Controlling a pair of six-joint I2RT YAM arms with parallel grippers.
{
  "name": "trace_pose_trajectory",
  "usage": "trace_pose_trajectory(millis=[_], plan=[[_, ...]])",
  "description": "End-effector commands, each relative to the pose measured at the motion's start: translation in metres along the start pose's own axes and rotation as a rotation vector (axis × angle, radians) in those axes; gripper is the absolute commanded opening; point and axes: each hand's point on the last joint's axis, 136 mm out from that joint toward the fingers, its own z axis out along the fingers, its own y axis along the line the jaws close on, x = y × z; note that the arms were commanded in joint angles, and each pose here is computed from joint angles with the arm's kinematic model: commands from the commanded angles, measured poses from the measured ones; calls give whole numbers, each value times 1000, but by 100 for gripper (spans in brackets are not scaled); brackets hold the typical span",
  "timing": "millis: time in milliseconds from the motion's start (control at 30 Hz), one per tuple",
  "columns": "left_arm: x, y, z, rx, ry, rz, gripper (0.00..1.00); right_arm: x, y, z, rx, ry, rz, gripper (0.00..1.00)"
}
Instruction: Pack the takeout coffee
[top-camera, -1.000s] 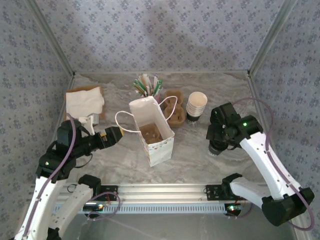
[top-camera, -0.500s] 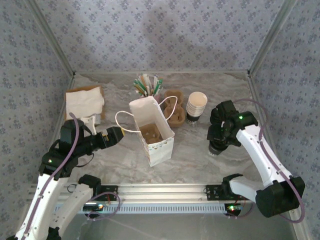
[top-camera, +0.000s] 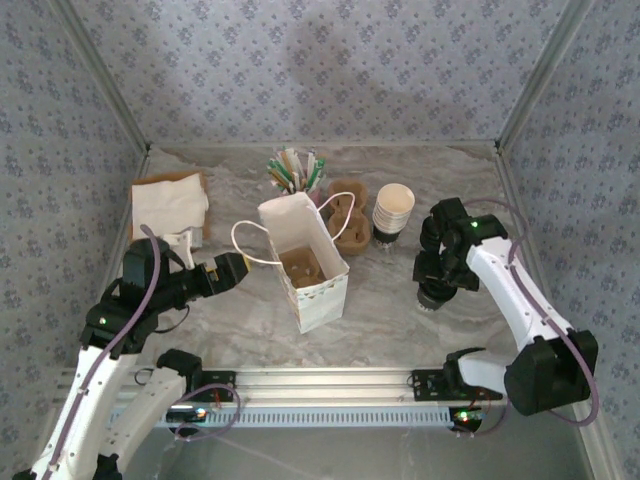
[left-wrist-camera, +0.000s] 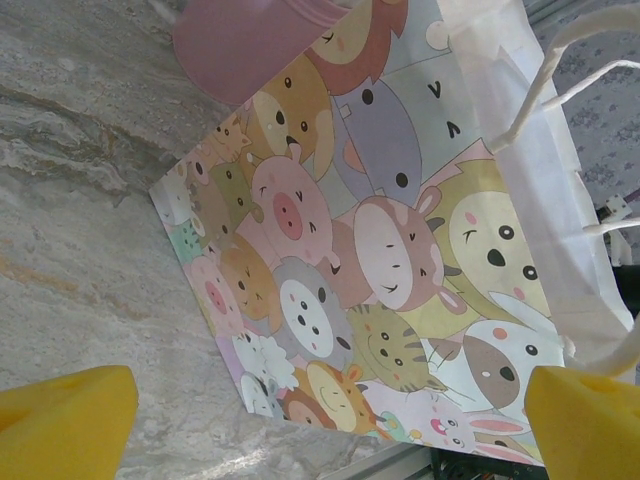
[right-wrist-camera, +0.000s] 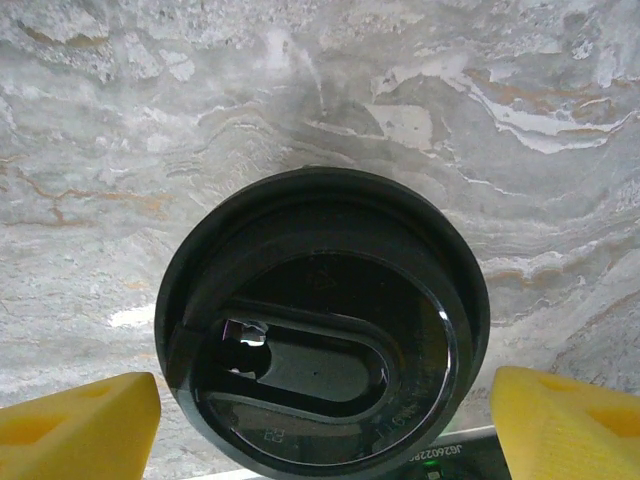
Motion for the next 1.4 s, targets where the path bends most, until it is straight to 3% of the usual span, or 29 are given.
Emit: trace_pose_trajectory(millis=[0, 1367], plan=[[-3, -3, 3, 13, -4, 8, 99, 2, 0, -1, -2, 37, -20, 87], [-2, -3, 4, 15, -1, 5, 99, -9, 0, 7, 0, 60, -25, 78]])
